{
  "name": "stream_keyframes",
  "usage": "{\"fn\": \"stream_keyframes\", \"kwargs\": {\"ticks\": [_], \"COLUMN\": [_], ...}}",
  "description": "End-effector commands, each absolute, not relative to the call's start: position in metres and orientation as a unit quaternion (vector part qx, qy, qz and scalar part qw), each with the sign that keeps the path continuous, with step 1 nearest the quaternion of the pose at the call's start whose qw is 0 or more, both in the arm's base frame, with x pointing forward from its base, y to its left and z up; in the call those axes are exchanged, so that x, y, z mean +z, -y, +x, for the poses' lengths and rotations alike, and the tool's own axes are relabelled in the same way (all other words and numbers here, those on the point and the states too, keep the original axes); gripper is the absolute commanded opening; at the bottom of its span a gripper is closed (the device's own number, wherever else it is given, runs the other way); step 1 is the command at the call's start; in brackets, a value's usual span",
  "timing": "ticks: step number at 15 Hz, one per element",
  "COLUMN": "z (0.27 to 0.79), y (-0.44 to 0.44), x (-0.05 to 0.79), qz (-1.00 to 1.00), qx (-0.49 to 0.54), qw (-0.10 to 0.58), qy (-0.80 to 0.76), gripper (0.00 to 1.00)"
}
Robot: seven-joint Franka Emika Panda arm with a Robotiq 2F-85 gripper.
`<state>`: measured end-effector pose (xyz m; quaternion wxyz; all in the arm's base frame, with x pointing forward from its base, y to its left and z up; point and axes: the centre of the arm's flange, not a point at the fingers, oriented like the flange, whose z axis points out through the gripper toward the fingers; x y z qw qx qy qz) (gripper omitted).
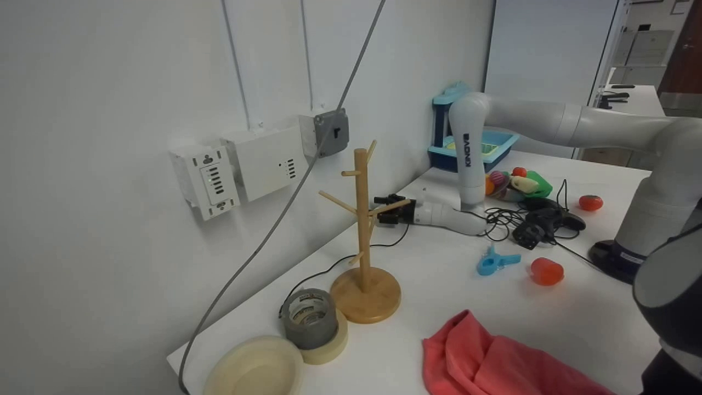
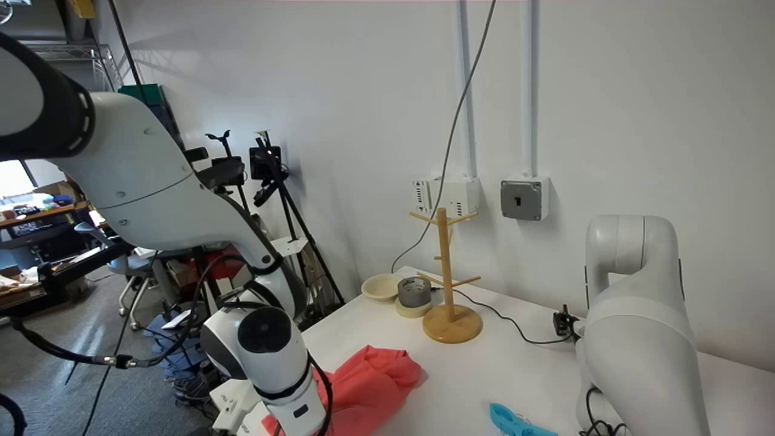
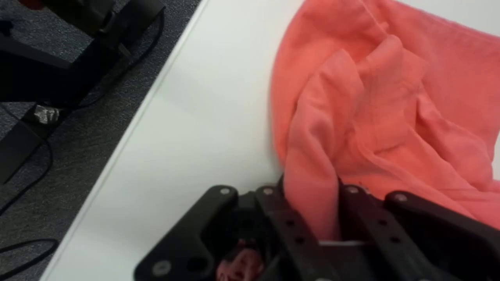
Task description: Fold the sweatshirt on the table then unfold it
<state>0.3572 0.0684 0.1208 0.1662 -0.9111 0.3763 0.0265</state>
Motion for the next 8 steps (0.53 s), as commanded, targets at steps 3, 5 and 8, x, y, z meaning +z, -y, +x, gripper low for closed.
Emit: {"fn": "stream_keyframes", "kwargs": {"ticks": [3,5,8], "z": [0.323,0.318,0.315], "y": [-0.078,-0.079,-0.081], "x": [0.143,0.151,0.163], "qz": [-0.915,-0.916,-0.919], "qx": [0.054,0.059,0.061], "qw": [0.129,0.117,0.105], "qy": [-0.378,-0.379,-0.375], "gripper": [0.04,0.04,0.04]}}
